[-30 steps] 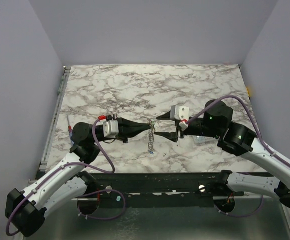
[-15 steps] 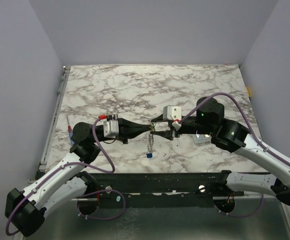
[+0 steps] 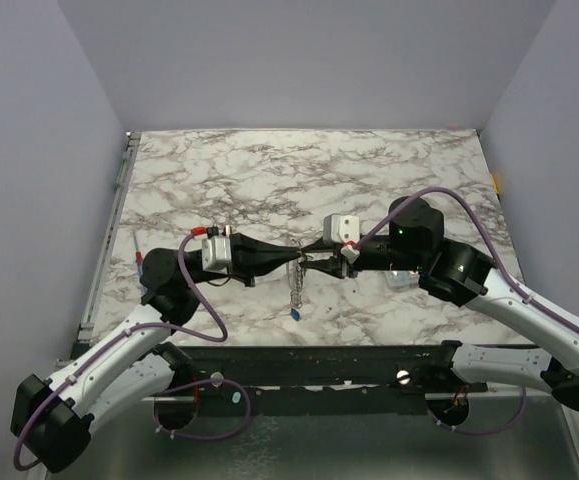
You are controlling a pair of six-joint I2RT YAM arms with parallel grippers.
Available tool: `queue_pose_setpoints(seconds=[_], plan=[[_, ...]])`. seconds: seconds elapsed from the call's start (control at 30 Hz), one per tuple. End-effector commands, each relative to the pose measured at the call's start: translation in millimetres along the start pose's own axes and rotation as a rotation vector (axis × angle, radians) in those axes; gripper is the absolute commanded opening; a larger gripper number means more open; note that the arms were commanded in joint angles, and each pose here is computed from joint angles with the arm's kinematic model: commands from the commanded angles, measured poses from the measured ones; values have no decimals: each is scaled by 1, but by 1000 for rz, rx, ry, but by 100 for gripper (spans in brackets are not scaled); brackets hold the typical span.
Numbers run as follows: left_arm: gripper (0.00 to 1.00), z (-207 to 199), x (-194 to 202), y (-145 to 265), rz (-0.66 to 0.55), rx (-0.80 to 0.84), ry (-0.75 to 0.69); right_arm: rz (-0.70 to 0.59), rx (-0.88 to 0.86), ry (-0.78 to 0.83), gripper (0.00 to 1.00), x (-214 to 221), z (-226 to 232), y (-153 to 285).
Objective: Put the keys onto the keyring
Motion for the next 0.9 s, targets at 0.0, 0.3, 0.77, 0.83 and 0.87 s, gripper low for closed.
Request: queue_pose_setpoints(seconds=[0.0, 0.3, 0.77, 0.83, 0.87], plan=[[0, 11, -12, -1, -63, -69, -14, -20, -9, -11, 29, 0, 4, 1], [0, 13, -8, -1, -60, -82, -4, -92, -28, -15, 27, -14, 8, 2], [0, 14, -10, -1, -80, -97, 1, -77, -30, -47, 1, -6, 5, -7], [0, 14, -10, 0, -81, -97, 2, -75, -19, -49, 1, -6, 4, -8], [0, 13, -10, 0, -80, -97, -1, -75, -10, -52, 1, -7, 3, -7]])
Point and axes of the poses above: each gripper's point midway between its finger pads, its own y axis back along the fingers, its own z axis along the line the jaws close on, x = y × z, the point moved 4 cm from there along y, back along the fingers, and after that the axes turned 12 degrees about -y, right-handed, at the moved point
